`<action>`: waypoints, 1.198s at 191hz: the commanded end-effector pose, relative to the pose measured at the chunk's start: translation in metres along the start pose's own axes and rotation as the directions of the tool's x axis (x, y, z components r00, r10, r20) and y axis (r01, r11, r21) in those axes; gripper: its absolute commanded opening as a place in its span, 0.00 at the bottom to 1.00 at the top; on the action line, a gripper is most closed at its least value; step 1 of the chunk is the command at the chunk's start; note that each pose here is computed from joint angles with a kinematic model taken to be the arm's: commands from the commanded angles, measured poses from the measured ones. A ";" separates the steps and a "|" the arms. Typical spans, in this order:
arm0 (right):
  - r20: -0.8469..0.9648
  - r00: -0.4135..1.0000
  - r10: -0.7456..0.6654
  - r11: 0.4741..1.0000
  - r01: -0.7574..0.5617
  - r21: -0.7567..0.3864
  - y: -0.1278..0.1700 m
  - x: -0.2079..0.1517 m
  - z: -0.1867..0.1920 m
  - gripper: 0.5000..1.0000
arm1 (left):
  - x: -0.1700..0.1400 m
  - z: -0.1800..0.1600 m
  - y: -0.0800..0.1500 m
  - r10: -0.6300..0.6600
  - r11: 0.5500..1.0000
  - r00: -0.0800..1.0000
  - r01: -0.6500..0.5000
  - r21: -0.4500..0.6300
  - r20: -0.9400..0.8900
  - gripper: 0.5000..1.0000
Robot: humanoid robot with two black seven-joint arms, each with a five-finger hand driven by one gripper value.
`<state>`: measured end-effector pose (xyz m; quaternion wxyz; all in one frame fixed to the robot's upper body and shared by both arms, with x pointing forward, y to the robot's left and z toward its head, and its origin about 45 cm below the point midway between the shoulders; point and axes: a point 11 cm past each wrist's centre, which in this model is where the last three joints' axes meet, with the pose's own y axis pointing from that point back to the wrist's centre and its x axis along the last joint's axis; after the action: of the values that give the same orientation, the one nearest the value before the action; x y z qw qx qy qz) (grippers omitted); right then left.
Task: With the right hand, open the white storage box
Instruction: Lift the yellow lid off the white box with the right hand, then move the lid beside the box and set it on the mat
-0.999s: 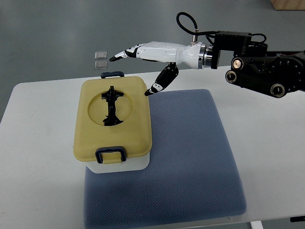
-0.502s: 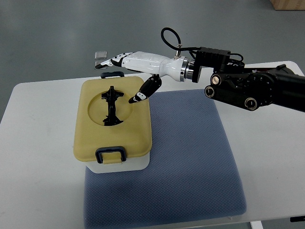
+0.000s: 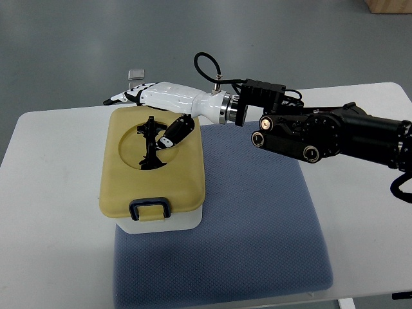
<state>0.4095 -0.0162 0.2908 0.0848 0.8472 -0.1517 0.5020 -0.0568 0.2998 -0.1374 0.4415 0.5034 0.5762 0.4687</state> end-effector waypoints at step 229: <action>-0.159 0.984 0.078 0.976 -0.108 -0.188 0.170 0.102 0.031 0.00 | 0.000 -0.001 0.000 0.001 1.000 1.000 -0.001 0.001 -0.001 1.00</action>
<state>0.4221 -0.1752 0.3689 0.1319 0.7905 -0.2185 0.5567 -0.0577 0.3004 -0.1373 0.4405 0.5040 0.5762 0.4689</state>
